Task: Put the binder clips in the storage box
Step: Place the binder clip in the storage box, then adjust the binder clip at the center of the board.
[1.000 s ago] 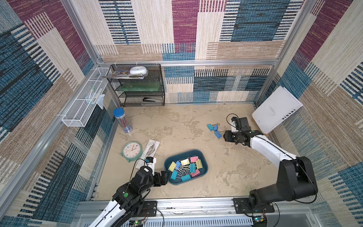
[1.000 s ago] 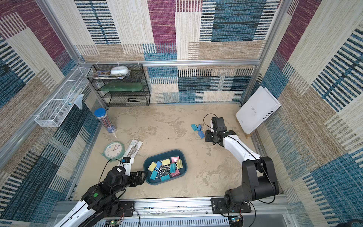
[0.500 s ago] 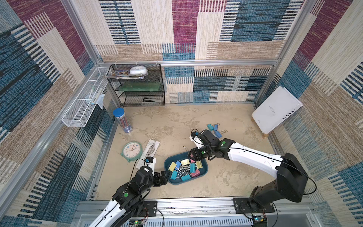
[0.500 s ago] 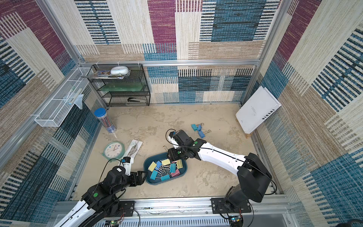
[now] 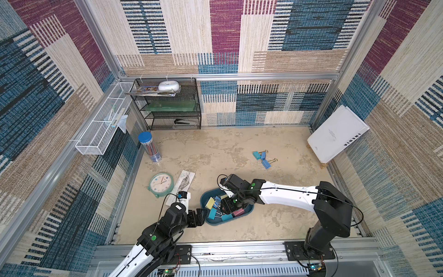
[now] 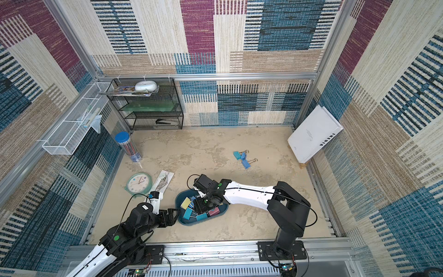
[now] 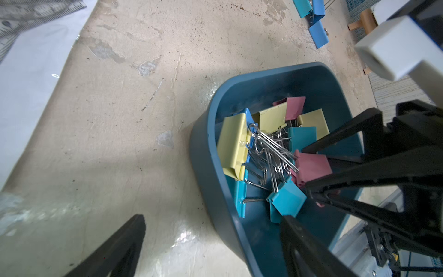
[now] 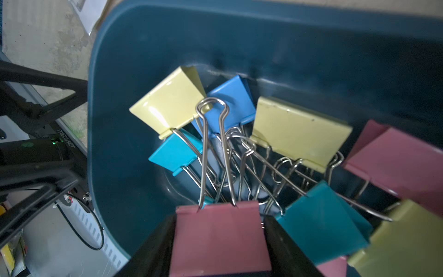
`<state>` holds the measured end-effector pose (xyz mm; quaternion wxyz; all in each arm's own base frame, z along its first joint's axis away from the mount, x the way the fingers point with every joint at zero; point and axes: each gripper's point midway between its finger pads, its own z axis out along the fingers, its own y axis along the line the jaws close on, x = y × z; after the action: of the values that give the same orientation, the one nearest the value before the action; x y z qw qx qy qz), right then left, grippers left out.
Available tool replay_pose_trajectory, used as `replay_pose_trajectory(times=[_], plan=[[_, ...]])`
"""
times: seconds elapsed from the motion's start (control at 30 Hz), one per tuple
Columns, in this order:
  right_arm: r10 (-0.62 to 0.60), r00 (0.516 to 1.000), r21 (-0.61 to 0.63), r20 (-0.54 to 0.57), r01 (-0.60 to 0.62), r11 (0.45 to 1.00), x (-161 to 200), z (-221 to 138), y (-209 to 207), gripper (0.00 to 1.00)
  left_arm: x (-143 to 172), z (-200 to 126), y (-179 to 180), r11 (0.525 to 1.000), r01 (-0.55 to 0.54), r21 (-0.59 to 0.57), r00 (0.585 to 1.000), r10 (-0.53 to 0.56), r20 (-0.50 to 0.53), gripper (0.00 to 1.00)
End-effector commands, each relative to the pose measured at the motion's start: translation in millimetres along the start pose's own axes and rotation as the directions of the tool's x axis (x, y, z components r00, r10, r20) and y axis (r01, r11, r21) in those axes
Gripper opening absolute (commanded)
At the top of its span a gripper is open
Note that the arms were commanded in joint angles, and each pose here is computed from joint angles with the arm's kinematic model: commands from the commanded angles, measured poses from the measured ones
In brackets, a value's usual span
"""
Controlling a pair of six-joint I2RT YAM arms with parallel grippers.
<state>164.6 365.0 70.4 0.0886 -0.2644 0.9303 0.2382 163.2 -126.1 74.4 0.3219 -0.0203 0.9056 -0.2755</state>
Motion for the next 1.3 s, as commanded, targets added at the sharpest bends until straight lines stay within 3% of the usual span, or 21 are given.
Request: replay_pose_trajectory(times=[0.0, 0.1, 0.23, 0.33, 0.47, 0.53, 0.6, 0.67, 0.77, 0.87, 0.97, 1.27], plan=[[0.005, 1.000, 0.042, 0.017, -0.006, 0.999, -3, -3, -5, 0.74, 0, 1, -1, 1.000, -0.004, 0.007, 1.000, 0.004, 0.003, 0.92], [-0.015, 0.999, 0.082, 0.046, 0.011, 0.997, -10, -11, -10, 0.83, -1, 0, -1, 1.000, -0.004, 0.007, 1.000, 0.004, 0.004, 0.92], [-0.057, 0.991, 0.160, 0.117, 0.037, 0.986, -33, -36, -17, 0.87, 0, 1, -1, 1.000, -0.003, 0.007, 1.000, 0.003, 0.004, 0.92], [-0.023, 0.975, 0.260, 0.220, -0.036, 0.965, -58, -73, -51, 0.89, 0, 0, -1, 1.000, -0.002, 0.008, 1.000, 0.002, 0.003, 0.92], [0.057, 0.929, 0.330, 0.366, -0.187, 0.925, -90, -131, -133, 0.91, 0, 0, -1, 1.000, -0.004, 0.009, 1.000, 0.004, 0.003, 0.92], [0.097, 0.894, 0.393, 0.437, -0.288, 0.873, -95, -153, -184, 0.82, 0, 0, -1, 1.000, -0.003, 0.007, 1.000, 0.003, 0.004, 0.92], [0.149, 0.862, 0.378, 0.485, -0.360, 0.853, -96, -166, -224, 0.58, 0, 0, 0, 1.000, -0.002, 0.005, 1.000, 0.002, 0.004, 0.92], [0.179, 0.831, 0.376, 0.527, -0.417, 0.827, -94, -174, -254, 0.23, 0, 0, -1, 1.000, 0.000, 0.007, 1.000, 0.000, 0.006, 0.92], [0.232, 0.807, 0.380, 0.543, -0.483, 0.789, -86, -175, -291, 0.01, 0, 0, 0, 1.000, 0.000, 0.004, 1.000, 0.000, 0.005, 0.92], [0.292, 0.780, 0.346, 0.553, -0.534, 0.771, -83, -173, -324, 0.00, 0, 0, 0, 1.000, -0.001, 0.005, 1.000, 0.001, 0.005, 0.92], [0.313, 0.754, 0.273, 0.577, -0.539, 0.797, -97, -168, -339, 0.00, -1, 0, -1, 1.000, -0.001, 0.007, 1.000, 0.001, 0.009, 0.92], [0.353, 0.803, 0.263, 0.481, -0.516, 0.815, -142, -125, -374, 0.00, 0, 0, -1, 1.000, -0.002, 0.007, 1.000, 0.002, 0.006, 0.92]])
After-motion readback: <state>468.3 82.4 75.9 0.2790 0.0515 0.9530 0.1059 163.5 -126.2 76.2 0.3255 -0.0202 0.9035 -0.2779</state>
